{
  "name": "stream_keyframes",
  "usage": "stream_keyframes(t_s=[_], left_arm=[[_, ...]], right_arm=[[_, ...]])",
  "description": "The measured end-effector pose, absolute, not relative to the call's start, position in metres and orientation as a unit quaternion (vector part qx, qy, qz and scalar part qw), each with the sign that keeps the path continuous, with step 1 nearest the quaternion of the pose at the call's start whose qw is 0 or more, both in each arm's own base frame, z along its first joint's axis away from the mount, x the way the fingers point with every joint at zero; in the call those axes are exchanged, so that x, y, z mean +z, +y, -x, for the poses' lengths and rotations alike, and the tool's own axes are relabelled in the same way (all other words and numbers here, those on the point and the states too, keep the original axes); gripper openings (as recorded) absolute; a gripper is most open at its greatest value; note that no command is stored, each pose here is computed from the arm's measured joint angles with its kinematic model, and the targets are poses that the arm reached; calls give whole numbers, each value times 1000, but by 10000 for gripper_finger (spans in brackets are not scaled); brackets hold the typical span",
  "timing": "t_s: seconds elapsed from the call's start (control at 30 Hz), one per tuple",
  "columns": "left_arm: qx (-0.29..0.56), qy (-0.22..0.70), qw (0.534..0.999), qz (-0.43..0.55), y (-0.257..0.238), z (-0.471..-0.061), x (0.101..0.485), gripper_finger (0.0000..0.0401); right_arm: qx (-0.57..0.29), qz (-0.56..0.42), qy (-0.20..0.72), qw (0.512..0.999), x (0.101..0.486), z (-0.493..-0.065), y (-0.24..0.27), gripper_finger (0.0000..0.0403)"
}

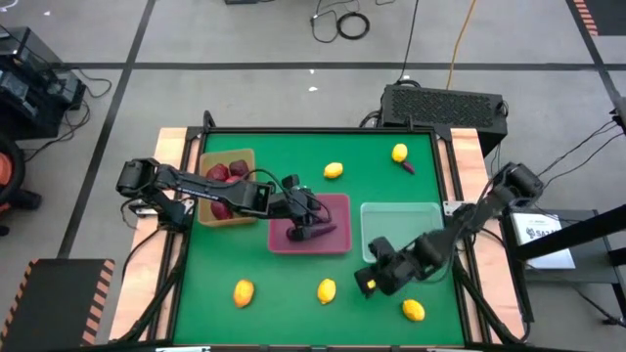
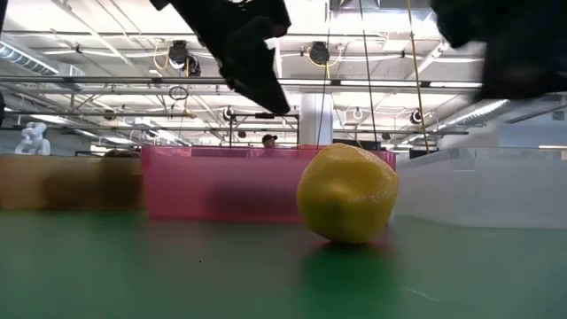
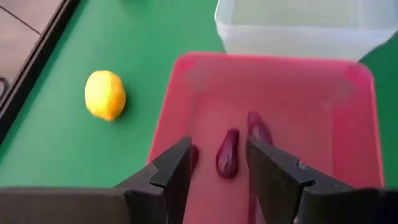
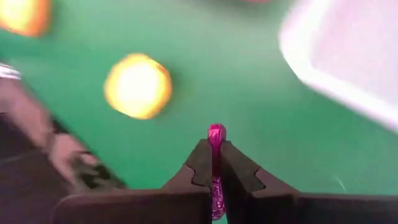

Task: Sort produce into baskets
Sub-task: Put the violet eggplant into the pink bin

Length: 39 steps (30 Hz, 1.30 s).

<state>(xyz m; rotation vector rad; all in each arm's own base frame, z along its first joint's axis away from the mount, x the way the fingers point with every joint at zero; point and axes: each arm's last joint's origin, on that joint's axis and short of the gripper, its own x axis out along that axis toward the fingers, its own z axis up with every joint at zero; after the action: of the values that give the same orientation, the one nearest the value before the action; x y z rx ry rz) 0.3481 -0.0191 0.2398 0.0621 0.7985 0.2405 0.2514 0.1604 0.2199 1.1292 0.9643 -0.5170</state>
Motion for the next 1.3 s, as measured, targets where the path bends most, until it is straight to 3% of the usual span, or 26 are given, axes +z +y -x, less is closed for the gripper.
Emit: stream_keyframes(t_s=[0.2,0.43,0.7,1.1,1.3], left_arm=[[125,454,882,-29,-18,-331,237,160],[161,524,837,2,-23,-304,240,160],[215,531,819,28,-47,-290,240,160],[322,428,830,155,-66,-292,244,160],[309,362,855,207,-67,-305,250,160]], right_arm=[[-225,-462,322,795,244,-274,118,3],[-213,-383,246,865,257,-305,63,4],[-173,-338,278,882,257,-313,21,18],[-173,-283,357,873,250,-301,-3,143],[-191,-233,419,857,259,-271,-18,178]])
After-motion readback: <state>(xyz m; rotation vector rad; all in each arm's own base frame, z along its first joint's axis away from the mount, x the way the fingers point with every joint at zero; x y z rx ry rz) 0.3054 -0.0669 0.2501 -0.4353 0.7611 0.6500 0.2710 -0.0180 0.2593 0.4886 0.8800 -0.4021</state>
